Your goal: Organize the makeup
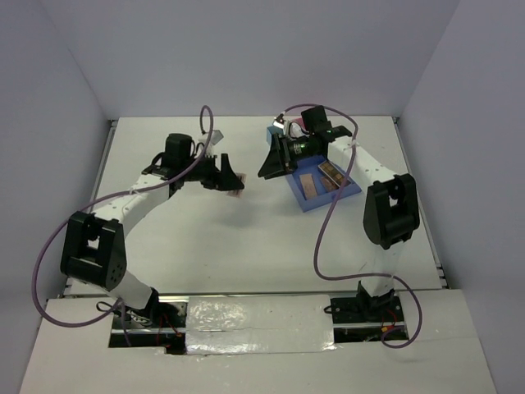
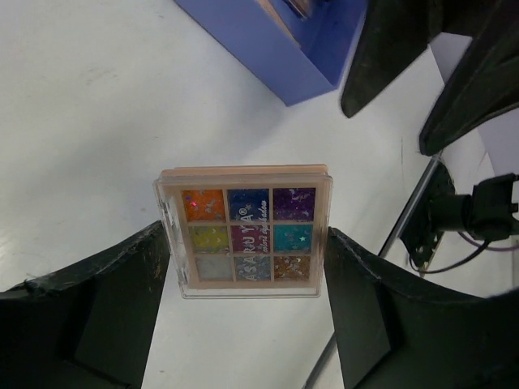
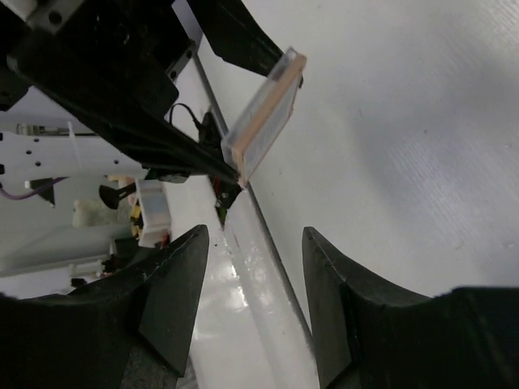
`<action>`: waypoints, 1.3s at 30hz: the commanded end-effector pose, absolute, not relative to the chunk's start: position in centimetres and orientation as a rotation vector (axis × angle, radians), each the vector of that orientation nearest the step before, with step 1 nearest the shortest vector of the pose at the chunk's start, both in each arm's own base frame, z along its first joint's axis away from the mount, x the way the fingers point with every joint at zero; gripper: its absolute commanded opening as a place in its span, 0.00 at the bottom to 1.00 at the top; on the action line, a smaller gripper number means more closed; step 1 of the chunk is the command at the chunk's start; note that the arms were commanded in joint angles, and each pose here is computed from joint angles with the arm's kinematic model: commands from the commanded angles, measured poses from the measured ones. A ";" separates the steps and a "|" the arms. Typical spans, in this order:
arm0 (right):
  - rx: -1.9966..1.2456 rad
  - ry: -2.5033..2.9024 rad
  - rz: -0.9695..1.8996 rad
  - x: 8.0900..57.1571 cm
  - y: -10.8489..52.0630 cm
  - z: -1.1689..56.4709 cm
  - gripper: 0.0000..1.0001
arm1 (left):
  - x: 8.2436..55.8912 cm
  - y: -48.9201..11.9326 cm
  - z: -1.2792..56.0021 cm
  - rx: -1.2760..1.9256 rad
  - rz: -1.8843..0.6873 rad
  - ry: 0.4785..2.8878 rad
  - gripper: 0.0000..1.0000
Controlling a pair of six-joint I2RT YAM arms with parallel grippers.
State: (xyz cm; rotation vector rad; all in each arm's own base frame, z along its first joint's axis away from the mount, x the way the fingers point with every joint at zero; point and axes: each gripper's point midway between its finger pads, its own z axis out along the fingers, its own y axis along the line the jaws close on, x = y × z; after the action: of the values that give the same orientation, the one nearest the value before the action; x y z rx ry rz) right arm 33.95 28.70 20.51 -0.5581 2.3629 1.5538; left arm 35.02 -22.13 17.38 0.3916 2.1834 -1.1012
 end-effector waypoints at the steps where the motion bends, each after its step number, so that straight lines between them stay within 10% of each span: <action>1: -0.550 2.326 1.647 34.2 29.9 22.9 0.58 | 34.7 -23.7 19.3 0.616 -1.051 2.100 0.26; 39: -0.583 2.540 1.367 32.2 33.6 17.9 0.50 | 33.7 -25.6 19.2 0.754 -0.982 2.128 0.28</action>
State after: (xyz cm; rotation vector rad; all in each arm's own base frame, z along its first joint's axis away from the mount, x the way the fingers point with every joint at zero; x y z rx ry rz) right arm 32.99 33.12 18.71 -0.5608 2.5059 1.3788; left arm 32.54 -24.70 16.10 0.6968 2.2618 -0.9898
